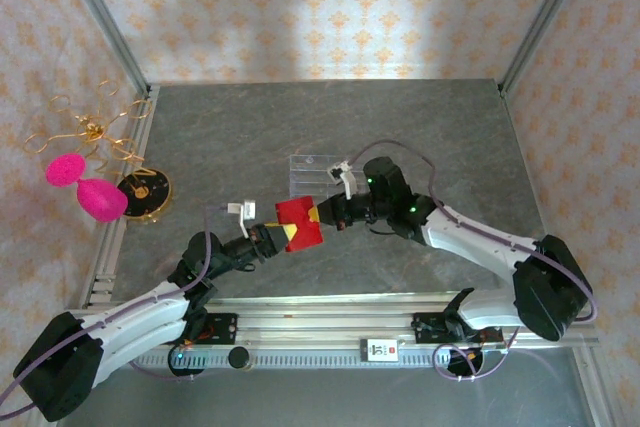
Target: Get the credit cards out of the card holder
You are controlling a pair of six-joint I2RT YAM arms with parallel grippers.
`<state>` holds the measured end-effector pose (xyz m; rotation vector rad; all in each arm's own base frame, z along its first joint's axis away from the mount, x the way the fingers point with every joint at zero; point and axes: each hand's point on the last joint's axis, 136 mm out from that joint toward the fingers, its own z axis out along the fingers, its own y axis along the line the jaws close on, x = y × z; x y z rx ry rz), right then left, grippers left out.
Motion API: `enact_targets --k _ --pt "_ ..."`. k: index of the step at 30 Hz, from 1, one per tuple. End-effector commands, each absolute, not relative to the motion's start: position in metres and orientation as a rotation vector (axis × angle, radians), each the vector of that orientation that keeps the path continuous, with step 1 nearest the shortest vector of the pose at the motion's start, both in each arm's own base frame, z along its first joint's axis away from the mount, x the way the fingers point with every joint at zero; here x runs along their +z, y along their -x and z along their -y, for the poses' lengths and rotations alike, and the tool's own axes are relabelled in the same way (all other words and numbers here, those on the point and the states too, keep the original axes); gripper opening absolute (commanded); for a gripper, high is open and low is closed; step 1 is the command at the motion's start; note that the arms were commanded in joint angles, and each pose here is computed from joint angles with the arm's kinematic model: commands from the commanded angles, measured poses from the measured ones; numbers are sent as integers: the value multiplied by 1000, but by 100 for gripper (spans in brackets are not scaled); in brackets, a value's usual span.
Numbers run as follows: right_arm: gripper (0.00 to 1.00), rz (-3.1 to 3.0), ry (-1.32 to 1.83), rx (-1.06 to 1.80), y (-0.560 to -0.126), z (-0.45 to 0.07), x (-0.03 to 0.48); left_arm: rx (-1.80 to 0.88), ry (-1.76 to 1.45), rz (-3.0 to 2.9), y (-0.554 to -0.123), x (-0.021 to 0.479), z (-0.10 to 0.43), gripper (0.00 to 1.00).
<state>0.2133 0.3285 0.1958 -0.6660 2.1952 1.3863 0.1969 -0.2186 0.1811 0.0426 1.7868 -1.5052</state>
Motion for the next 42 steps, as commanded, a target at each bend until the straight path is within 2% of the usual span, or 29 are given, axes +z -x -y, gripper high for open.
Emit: enact_targets --k 1,2,3,5,12,18,21,24,25,28,30,42 --pt "19 -2169 497 1333 -240 -331 215 -1528 -79 -1701 -198 211 222 7" --pt "31 -2195 420 1276 -248 -327 214 -1498 -62 -1730 -203 208 223 0" --pt "40 -2215 363 1216 -254 -322 214 -1465 -41 -1762 -208 206 223 0" --pt "47 -2224 260 1097 -263 -313 218 -1383 -4 -1815 -217 201 221 0" --pt "53 -2245 143 856 -258 -310 213 -1218 125 -1870 -237 194 212 0" --pt "55 -2264 221 822 -246 -323 202 -1193 132 -1861 -241 200 216 0" --pt "52 -2325 245 751 -246 -325 182 -1204 127 -1836 -241 209 217 0" --pt "44 -2361 236 642 -252 -317 163 -1227 114 -1805 -239 218 218 0" --pt "40 -2366 236 613 -254 -315 159 -1235 108 -1805 -238 219 219 0" --pt "13 -2369 239 557 -258 -311 154 -1242 104 -1827 -236 216 221 0" --pt "0 -2366 243 508 -260 -306 152 -1221 109 -1858 -236 209 220 0" --pt "0 -2381 138 350 -272 -262 125 -1267 76 -1917 -224 192 225 0"
